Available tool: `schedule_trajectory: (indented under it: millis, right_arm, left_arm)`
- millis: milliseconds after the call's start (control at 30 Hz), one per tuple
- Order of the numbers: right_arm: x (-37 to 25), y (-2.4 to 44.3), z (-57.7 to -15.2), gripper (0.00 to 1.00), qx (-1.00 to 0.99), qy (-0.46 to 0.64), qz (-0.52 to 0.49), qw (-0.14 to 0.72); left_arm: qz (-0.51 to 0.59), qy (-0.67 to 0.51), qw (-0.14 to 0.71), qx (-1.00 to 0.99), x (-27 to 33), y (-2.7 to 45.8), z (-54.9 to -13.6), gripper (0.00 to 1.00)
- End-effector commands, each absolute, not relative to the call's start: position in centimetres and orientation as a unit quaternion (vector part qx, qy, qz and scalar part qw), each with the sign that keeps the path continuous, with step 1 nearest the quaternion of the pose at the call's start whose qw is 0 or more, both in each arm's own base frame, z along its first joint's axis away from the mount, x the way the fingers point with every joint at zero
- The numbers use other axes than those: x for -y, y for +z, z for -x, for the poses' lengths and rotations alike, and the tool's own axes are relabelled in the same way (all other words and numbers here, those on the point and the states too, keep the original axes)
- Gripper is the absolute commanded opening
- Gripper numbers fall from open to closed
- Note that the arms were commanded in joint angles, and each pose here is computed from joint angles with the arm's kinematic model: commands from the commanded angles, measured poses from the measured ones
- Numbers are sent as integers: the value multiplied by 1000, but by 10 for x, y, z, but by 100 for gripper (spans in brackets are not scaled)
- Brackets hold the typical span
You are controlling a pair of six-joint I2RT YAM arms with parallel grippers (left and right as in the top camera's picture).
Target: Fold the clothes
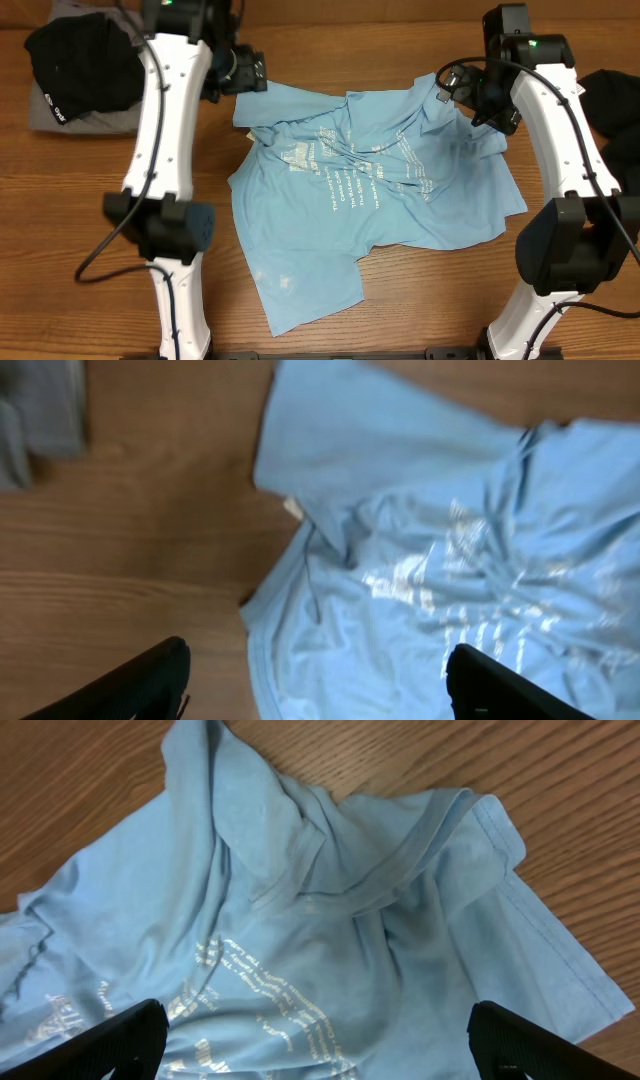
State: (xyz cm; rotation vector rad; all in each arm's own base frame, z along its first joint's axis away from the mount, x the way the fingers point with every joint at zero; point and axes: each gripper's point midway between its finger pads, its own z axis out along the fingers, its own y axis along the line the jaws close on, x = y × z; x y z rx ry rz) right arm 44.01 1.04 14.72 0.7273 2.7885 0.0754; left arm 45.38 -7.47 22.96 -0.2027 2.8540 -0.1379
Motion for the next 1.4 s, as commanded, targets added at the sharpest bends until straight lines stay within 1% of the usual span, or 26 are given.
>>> schedule_trajectory:
  millis: [0, 67, 133, 333, 400, 433, 667, 800, 1033, 1233, 1367]
  right_arm:
    - [-7, 159, -440, 100, -955, 27, -255, 150]
    - [-16, 160, -443, 100, -955, 53, -252, 150]
    - [-27, 161, -446, 100, -954, 85, -246, 147]
    - [-39, 158, -438, 100, -957, 107, -240, 124]
    - [-40, 154, -434, 100, -959, 104, -236, 116]
    - [-40, 152, -432, 100, -960, 103, -236, 112]
    - [-40, 128, -422, 100, -962, 96, -238, 89]
    - [-40, 115, -423, 100, -962, 97, -239, 90]
    - [-42, 105, -424, 100, -961, 105, -237, 93]
    - [-42, 106, -427, 100, -961, 107, -237, 98]
    - [-42, 106, -427, 100, -961, 107, -237, 99]
  left_arm:
    - [91, -44, 218, -971, 58, 283, -450, 81]
    - [89, -49, 222, -970, 60, 281, -456, 78]
    - [80, -67, 198, -975, 72, 260, -465, 77]
    - [76, -71, 136, -985, 84, 183, -494, 82]
    - [66, -65, 133, -987, 81, 163, -506, 89]
    - [65, -61, 136, -987, 76, 156, -513, 89]
    - [85, -90, 131, -984, 41, 113, -541, 90]
    - [70, -122, 104, -985, 33, 89, -539, 91]
    - [56, -124, 50, -989, 29, 49, -526, 89]
    - [34, -149, 37, -988, 42, 39, -523, 80]
    - [29, -148, 37, -988, 42, 39, -523, 79]
